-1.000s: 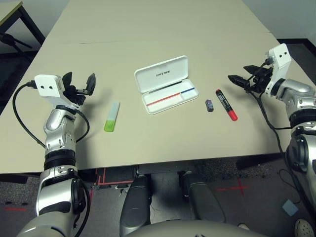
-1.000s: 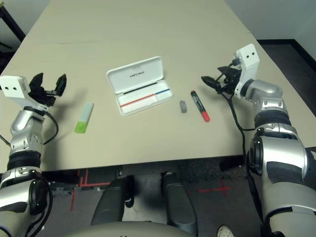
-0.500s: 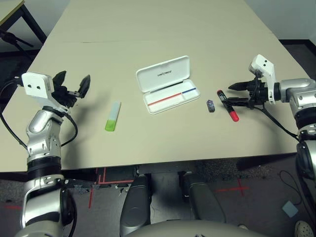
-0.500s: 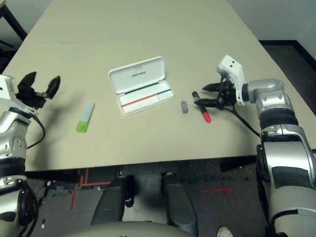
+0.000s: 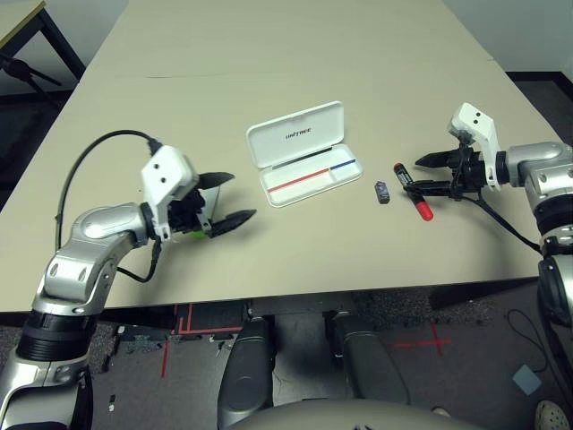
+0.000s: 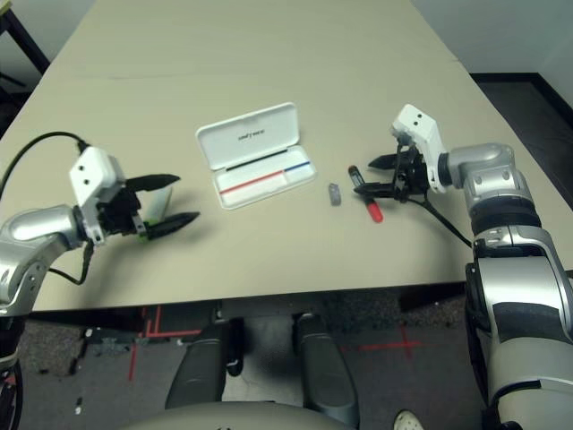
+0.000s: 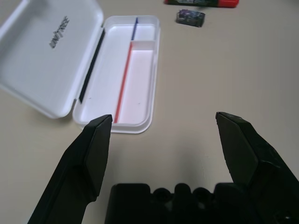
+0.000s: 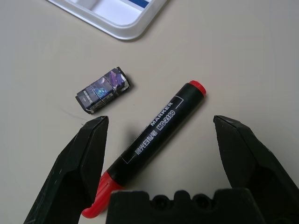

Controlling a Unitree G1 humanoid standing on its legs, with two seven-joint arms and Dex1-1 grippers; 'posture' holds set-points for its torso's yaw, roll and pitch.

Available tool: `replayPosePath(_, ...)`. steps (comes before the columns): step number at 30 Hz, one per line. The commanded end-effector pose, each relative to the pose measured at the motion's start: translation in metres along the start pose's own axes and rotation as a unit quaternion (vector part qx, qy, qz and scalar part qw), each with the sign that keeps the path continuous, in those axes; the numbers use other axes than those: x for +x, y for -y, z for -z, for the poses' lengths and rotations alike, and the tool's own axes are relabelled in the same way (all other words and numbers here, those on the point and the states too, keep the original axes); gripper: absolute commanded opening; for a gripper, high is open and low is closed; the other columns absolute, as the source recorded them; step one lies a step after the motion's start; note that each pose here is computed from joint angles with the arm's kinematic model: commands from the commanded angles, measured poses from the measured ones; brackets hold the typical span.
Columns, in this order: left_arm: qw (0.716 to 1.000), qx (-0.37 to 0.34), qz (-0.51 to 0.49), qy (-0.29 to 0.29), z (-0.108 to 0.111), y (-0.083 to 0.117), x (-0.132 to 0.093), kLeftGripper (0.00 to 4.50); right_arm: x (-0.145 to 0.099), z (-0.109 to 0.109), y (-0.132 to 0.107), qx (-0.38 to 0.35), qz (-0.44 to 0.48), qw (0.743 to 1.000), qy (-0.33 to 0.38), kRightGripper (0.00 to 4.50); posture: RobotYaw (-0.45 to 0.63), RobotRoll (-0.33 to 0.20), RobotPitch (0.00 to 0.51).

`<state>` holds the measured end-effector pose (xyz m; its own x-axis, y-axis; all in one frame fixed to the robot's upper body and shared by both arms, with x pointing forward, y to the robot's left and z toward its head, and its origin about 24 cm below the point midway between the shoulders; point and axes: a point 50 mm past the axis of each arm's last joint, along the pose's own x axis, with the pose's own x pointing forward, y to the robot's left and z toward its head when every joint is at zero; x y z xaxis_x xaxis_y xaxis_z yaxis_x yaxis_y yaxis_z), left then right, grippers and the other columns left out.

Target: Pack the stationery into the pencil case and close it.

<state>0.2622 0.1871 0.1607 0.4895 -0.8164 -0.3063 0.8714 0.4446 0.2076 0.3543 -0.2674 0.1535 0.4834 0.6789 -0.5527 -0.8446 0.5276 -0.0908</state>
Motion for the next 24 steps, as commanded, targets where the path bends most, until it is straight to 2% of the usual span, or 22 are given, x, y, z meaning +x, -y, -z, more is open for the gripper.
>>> replayPosePath(1, 0.999, 0.008, 0.025, -0.032, -0.001, 0.004, 0.012, 4.46, 0.001, 0.006, 0.0, -0.002, 0.002, 1.0, -0.016, 4.5, 0.07, 0.0, 0.19)
replayPosePath(3, 0.998, 0.021, 0.026, -0.045, -0.001, 0.003, 0.02, 4.46, 0.003, 0.005, 0.0, -0.003, 0.003, 1.0, -0.015, 4.5, 0.07, 0.0, 0.186)
replayPosePath(7, 0.992, 0.051, 0.009, -0.118, 0.009, -0.001, 0.033, 4.46, 0.005, 0.004, -0.001, 0.001, 0.006, 1.0, 0.0, 4.5, 0.06, 0.0, 0.184)
replayPosePath(12, 0.985, 0.078, 0.024, -0.155, 0.01, -0.006, 0.046, 4.46, 0.005, 0.004, -0.001, 0.003, 0.007, 1.0, 0.003, 4.5, 0.05, 0.0, 0.184)
replayPosePath(18, 0.983, 0.084, 0.025, -0.159, 0.006, -0.014, 0.059, 4.46, 0.005, 0.005, -0.001, 0.003, 0.01, 1.0, 0.006, 4.5, 0.03, 0.0, 0.182)
replayPosePath(24, 0.983, 0.088, 0.055, -0.152, 0.004, -0.01, 0.072, 4.46, 0.005, 0.007, -0.002, 0.004, 0.012, 1.0, 0.01, 4.5, 0.01, 0.0, 0.178)
